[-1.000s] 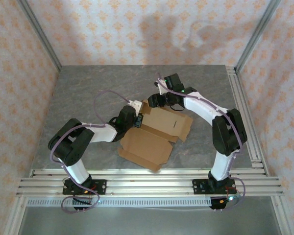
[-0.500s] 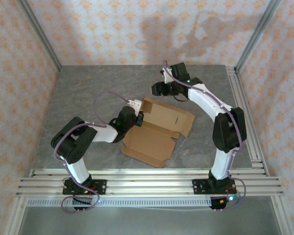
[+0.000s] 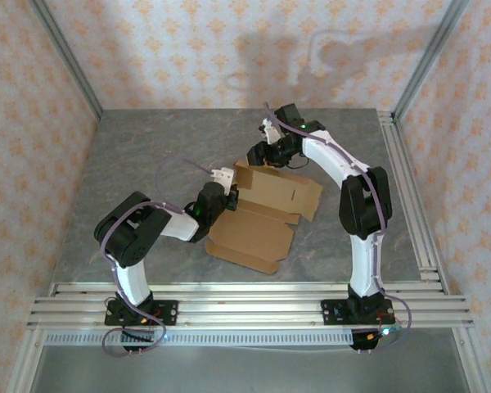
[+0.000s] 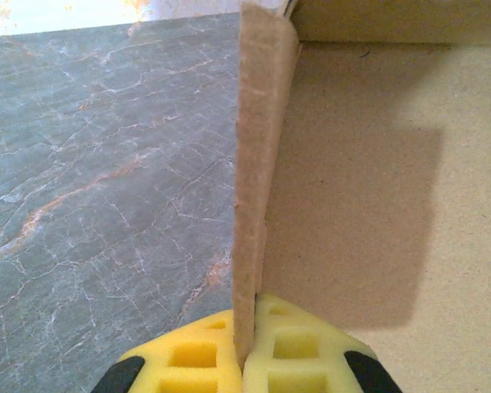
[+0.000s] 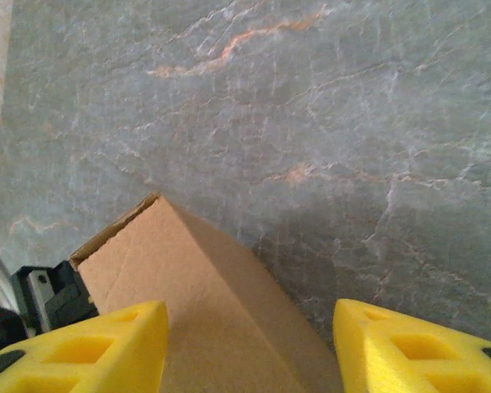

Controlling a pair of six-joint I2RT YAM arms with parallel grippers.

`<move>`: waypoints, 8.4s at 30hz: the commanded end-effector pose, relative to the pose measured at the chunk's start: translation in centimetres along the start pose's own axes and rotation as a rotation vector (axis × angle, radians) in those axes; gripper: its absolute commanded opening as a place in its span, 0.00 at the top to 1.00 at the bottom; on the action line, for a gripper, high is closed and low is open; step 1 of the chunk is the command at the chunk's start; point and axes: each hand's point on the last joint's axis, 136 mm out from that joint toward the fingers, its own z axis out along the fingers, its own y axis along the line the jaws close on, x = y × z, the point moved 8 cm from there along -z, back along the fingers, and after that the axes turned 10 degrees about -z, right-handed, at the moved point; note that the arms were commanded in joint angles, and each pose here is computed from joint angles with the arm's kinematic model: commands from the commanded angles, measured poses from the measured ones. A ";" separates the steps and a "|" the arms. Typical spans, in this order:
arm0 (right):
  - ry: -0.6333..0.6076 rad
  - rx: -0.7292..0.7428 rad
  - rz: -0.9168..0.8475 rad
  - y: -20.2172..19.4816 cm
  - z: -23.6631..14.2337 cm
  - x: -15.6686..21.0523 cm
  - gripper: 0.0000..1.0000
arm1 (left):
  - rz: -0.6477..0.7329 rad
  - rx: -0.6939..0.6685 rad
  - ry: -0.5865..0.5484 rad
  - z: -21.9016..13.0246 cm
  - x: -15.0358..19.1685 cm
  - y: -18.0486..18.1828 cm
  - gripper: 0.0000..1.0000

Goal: Fold the paper box

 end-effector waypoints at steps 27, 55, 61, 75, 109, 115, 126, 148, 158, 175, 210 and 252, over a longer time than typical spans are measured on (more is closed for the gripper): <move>0.103 -0.035 -0.027 2.4 2.6 2.2 0.59 | -0.012 -0.075 -0.022 -0.3 2.8 -0.3 0.99; 0.099 0.029 -0.119 3.0 1.7 2.5 0.66 | -0.039 -0.104 0.011 -0.3 2.4 -0.2 1.00; 0.022 0.074 -0.183 3.3 0.4 2.1 0.57 | -0.030 -0.101 -0.002 -0.3 2.5 -0.2 1.00; -0.330 0.362 -0.778 4.3 -3.9 3.7 0.47 | -0.020 -0.097 -0.028 -0.2 2.6 -0.1 1.00; -0.219 1.027 -1.371 5.7 2.4 5.5 1.00 | -0.074 -0.121 -0.016 0.9 1.6 0.1 1.00; -0.238 1.048 -1.384 5.7 2.6 5.9 1.00 | -0.093 -0.108 -0.026 1.0 1.1 0.1 1.00; -0.352 0.521 -1.098 9.2 -1.5 7.3 0.15 | -0.097 -0.091 -0.049 0.8 0.9 0.3 1.00; -0.132 -0.071 0.157 0.9 -2.4 -3.4 0.29 | -0.106 -0.030 -0.057 1.0 0.6 -0.4 1.00; 0.027 -0.209 0.208 -0.8 1.8 -1.8 0.37 | -0.099 -0.041 -0.032 1.1 1.6 -0.2 1.00; 0.076 -0.259 0.174 -0.7 2.6 0.9 0.61 | -0.113 -0.050 -0.017 1.9 1.5 -0.4 1.00; -0.038 -0.020 0.008 0.9 -0.3 -0.5 0.49 | -0.129 -0.052 -0.010 2.2 2.0 0.0 1.00; -0.371 0.336 0.105 -0.8 -9.6 2.6 0.30 | -0.059 -0.262 0.170 0.1 -0.4 0.5 1.00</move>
